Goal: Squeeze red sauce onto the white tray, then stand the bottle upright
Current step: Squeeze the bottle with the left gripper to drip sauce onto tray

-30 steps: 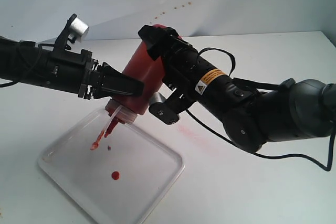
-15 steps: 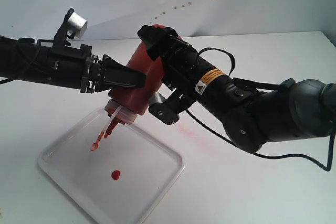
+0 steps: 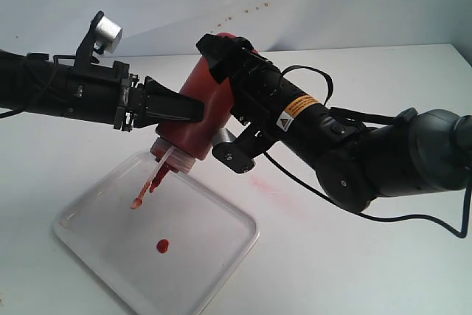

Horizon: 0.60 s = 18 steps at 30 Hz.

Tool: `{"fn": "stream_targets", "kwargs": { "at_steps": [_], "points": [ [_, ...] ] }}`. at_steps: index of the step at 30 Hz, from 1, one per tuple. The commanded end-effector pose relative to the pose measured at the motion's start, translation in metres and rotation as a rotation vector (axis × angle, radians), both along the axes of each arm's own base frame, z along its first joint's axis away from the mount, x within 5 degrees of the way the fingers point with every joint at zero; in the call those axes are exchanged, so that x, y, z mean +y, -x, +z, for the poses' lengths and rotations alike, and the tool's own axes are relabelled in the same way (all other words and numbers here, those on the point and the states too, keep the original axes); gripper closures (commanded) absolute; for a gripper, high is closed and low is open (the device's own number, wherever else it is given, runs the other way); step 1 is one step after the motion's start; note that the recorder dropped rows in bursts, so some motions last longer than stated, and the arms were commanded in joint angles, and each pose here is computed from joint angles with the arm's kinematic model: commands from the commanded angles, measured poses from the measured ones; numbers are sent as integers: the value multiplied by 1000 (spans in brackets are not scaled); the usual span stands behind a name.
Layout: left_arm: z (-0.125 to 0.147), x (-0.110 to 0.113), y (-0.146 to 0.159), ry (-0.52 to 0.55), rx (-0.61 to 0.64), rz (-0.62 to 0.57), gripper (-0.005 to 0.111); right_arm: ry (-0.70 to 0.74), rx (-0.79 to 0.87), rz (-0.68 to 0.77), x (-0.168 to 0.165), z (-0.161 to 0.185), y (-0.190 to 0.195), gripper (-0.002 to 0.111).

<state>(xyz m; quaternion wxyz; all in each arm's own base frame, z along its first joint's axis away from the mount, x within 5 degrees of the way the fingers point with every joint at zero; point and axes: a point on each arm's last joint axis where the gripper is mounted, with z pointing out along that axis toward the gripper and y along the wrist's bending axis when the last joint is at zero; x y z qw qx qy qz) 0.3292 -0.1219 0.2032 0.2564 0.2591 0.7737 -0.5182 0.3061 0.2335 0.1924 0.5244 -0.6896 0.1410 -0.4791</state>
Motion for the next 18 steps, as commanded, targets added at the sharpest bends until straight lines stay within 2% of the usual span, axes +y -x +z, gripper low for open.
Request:
{"fn": "stream_targets", "kwargs": {
  "at_steps": [1, 18],
  "points": [
    [7, -3, 2, 36, -22, -37, 107, -20, -29, -24, -4, 8, -3, 108],
    [7, -3, 3, 36, -22, -40, 107, -23, -27, -29, -4, 8, -4, 108]
  ]
}}
